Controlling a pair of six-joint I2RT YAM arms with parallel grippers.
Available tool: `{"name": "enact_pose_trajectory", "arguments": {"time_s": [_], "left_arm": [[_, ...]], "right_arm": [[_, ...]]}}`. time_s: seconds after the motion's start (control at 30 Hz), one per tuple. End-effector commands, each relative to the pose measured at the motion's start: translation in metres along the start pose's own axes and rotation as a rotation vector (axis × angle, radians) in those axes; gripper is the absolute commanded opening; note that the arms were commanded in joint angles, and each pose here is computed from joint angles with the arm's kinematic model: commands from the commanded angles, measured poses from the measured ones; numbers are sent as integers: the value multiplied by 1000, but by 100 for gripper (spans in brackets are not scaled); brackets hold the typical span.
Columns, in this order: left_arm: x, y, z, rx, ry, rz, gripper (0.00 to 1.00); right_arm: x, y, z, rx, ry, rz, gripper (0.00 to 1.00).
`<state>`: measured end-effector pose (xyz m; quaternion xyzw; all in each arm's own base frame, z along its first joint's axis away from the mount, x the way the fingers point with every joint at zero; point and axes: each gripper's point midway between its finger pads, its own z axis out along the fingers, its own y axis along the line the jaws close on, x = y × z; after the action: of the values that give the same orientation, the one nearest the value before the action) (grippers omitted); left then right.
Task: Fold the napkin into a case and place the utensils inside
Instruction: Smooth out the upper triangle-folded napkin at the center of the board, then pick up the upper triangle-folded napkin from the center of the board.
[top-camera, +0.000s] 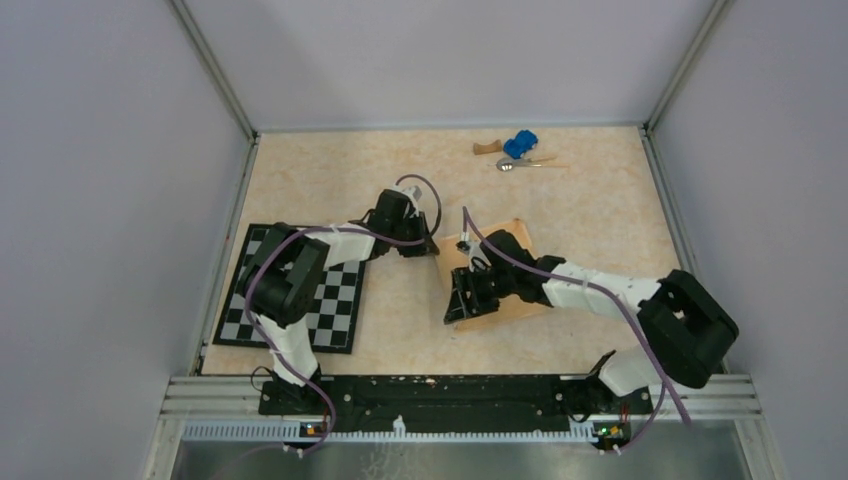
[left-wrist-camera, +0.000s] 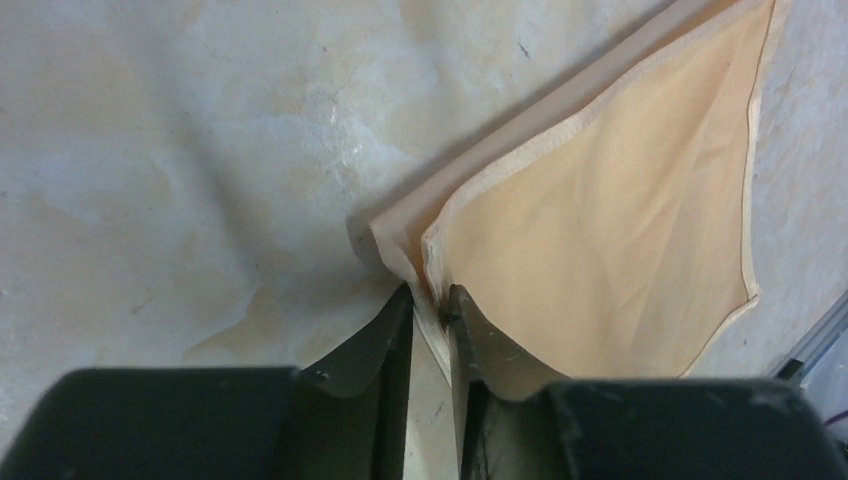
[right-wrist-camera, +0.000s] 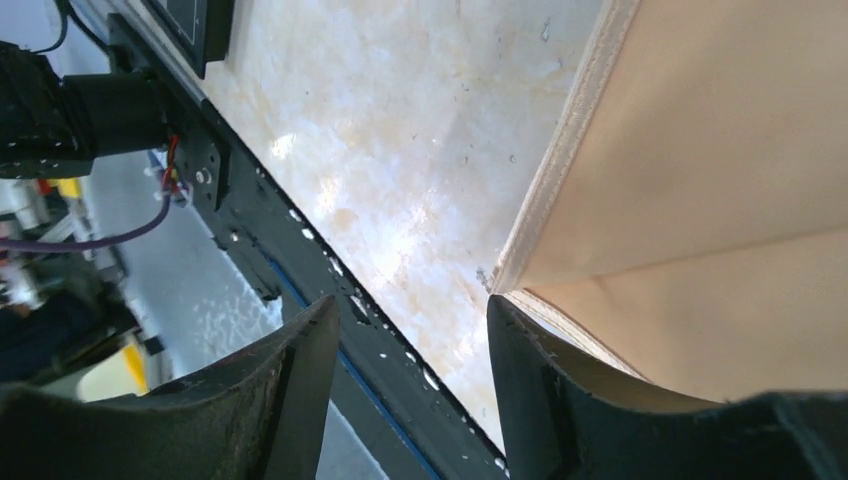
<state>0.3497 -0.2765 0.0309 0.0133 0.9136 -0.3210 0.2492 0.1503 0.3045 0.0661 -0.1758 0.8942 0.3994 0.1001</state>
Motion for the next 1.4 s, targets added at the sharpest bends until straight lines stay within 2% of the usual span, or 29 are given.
{"name": "enact_pose_trajectory", "arguments": {"time_s": [0.0,0.17,0.33,0.5,0.73,0.87,0.97,1.2,1.37], "left_arm": [[-10,-21,-25,53,-10,50,27],[-14,-22,-62,64,-46,60,39],[-29,-28,-118,63,-136,105,46],[-24,-34,-160,78,-195,120,50],[-8,-42,-181,128,-217,117,51],[-1,-39,-183,131,-209,112,52],[3,-37,-184,127,-204,113,52],[7,-34,-188,118,-208,117,52],[6,-29,-193,87,-226,122,52]], "right_arm": [[-6,-9,-29,203,-21,-98,55],[-18,-8,-31,391,-20,-130,42],[-25,-15,-16,604,46,-178,35],[-23,-19,-5,700,119,-200,28],[-19,-19,7,697,156,-204,32],[-19,-21,13,705,166,-191,24],[-20,-19,14,698,163,-189,23],[-17,-23,21,701,181,-183,34],[-15,-23,25,700,184,-182,33]]}}
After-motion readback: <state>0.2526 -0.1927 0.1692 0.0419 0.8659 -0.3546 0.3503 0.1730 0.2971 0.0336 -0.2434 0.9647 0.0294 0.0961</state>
